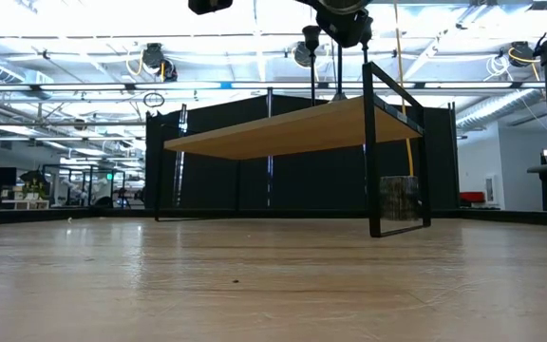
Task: Pick & Place candle stick holders
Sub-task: Put the left orange scented candle on the shelf
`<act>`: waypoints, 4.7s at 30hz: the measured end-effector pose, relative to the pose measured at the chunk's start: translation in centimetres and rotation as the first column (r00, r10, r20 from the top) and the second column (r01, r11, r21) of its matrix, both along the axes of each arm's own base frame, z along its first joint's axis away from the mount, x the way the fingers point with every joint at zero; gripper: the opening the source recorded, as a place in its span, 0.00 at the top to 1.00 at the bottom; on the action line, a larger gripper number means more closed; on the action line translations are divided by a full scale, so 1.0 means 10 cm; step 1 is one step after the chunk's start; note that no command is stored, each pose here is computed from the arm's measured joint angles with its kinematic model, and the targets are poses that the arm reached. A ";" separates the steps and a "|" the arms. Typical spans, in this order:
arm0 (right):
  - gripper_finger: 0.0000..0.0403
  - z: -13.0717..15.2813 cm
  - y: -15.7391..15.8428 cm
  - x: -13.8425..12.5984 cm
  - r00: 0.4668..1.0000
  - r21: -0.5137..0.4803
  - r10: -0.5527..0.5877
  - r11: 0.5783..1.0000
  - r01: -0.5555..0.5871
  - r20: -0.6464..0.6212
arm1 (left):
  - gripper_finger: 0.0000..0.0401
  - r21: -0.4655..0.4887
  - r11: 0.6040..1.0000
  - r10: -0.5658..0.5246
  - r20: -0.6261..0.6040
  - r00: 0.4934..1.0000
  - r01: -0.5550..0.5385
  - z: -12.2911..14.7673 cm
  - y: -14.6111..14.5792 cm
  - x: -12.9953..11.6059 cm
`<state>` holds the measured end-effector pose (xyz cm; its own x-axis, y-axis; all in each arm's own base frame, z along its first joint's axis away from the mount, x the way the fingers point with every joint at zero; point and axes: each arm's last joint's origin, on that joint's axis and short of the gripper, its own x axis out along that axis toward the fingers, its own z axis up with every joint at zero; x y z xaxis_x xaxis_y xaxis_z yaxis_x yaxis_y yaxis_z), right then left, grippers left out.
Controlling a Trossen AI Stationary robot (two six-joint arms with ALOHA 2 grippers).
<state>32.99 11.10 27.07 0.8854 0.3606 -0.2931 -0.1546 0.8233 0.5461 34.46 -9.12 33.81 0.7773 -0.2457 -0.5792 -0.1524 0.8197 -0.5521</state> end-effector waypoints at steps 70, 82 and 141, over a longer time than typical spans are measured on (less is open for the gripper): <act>0.17 1.10 -2.70 -1.68 0.672 -0.529 -0.641 0.448 0.720 0.372 | 0.53 0.106 0.868 0.491 -0.027 0.871 -0.486 -0.26 0.62 -0.25; 0.17 0.61 -3.74 -1.68 0.798 -0.312 -0.468 0.748 0.587 0.380 | 0.53 0.105 0.862 0.500 -0.026 0.865 -0.495 -0.26 0.62 -0.25; 0.17 -0.20 -4.07 -0.24 0.927 -0.146 -0.014 0.986 0.074 0.374 | 0.53 0.196 0.884 0.435 -0.010 0.900 -0.425 -0.26 0.62 -0.25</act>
